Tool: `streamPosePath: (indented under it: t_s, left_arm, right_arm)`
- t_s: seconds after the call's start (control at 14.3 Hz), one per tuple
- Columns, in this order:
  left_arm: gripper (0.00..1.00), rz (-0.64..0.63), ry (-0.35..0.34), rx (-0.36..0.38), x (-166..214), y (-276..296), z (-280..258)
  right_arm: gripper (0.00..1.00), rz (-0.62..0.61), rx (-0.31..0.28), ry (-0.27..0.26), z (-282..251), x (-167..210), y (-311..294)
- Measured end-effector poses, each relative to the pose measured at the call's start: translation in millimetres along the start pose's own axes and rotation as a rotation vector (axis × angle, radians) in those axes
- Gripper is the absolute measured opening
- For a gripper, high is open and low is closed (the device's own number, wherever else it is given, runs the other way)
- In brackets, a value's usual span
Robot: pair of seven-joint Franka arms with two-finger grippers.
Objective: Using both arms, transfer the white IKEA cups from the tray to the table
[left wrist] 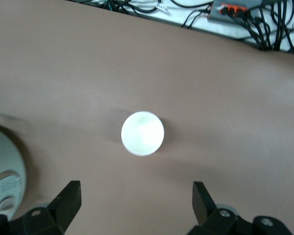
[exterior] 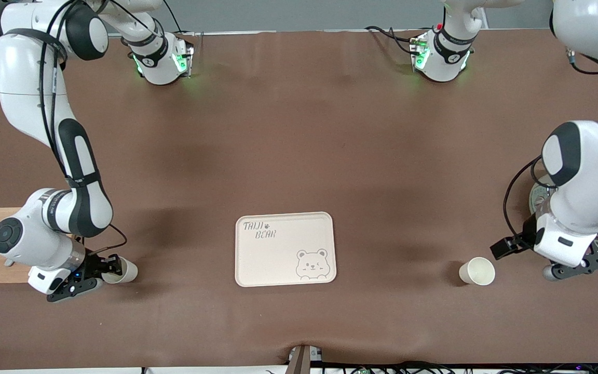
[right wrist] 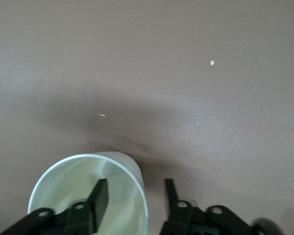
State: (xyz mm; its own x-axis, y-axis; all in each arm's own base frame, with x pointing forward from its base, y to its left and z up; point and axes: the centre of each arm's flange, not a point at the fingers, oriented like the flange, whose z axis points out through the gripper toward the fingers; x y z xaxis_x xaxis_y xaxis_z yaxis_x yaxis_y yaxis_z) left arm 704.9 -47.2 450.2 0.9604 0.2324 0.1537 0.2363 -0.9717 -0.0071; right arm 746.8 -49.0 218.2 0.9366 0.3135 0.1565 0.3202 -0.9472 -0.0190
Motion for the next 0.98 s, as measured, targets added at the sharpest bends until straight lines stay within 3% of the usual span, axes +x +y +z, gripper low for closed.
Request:
streamPosePath:
  t_s: [0.28, 0.49, 0.77, 0.98]
  left_arm:
    - [1.00, 0.060, -0.058, -0.022, -13.1, -15.5, -42.9]
    - [1.00, 0.094, -0.092, -0.040, -24.9, -38.3, -84.4]
    - [1.00, 0.117, -0.103, -0.037, -47.2, -52.5, -140.7]
    - [1.00, 0.123, -0.108, -0.034, -61.9, -55.6, -167.9]
  right_arm:
    - [0.99, -0.002, -0.003, 0.009, -4.0, 3.1, 0.3]
    - [1.00, -0.007, 0.006, 0.004, -15.2, 8.7, -1.5]
    - [1.00, -0.012, 0.072, -0.080, -61.6, 25.2, -8.7]
    - [1.00, 0.058, 0.104, -0.130, -116.5, 36.9, -19.1]
